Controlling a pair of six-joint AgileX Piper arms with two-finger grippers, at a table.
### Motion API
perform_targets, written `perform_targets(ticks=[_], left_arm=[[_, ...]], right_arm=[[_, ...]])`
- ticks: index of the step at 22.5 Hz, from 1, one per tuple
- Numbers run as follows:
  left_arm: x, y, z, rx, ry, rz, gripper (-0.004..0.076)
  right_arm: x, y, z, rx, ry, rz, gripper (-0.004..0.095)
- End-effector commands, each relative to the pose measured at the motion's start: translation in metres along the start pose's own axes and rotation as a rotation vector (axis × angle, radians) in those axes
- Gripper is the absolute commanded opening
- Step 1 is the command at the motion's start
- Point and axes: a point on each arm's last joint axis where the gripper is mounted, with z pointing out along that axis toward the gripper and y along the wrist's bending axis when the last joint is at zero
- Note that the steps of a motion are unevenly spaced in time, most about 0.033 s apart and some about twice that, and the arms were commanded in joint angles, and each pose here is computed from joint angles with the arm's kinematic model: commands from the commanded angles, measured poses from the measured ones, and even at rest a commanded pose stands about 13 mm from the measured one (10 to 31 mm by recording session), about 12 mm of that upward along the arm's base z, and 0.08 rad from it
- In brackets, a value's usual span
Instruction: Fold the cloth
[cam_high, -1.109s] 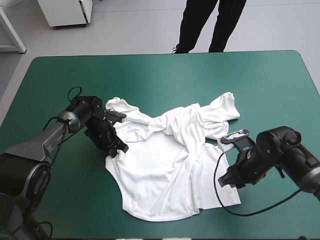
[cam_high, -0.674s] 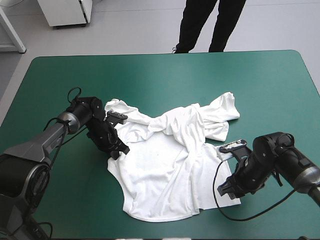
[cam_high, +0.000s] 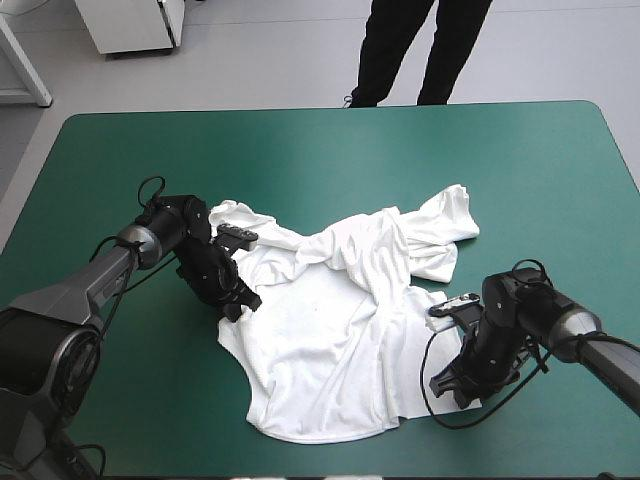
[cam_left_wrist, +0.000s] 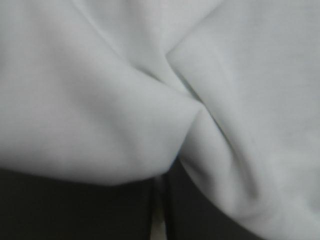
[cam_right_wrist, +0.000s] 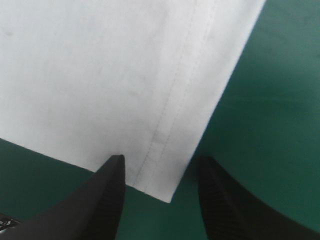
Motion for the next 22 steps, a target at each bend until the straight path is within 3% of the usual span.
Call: perform_targets(ticks=[1, 3, 6, 8, 17, 19, 22], left_arm=[[0.005, -0.008, -0.003, 0.040, 0.035, 0.002, -0.0009], [0.005, -0.009, -0.004, 0.039, 0.033, 0.002, -0.0009], [0.003, -0.008, -0.007, 0.031, 0.022, 0.007, -0.0009], [0.001, -0.008, -0.009, 0.028, 0.014, 0.010, -0.0009], [-0.001, -0.011, -0.021, 0.022, -0.030, 0.021, -0.0009], [0.003, -0.016, -0.034, 0.010, -0.068, 0.032, -0.0009], [0.017, -0.029, -0.066, -0.010, -0.140, 0.055, -0.0009]], right_arm=[[-0.011, 0.004, 0.007, -0.063, -0.031, -0.015, 0.0436], [-0.016, 0.006, 0.013, -0.102, -0.033, -0.011, 0.0356], [-0.019, 0.013, 0.016, -0.162, -0.034, -0.039, 0.0111], [-0.019, 0.018, 0.016, -0.175, -0.042, -0.056, 0.0003], [-0.023, 0.040, 0.018, -0.148, -0.085, -0.147, -0.0016], [-0.025, 0.036, 0.007, -0.089, -0.094, -0.149, -0.0016], [-0.033, 0.029, -0.051, 0.088, -0.214, -0.162, -0.0016]])
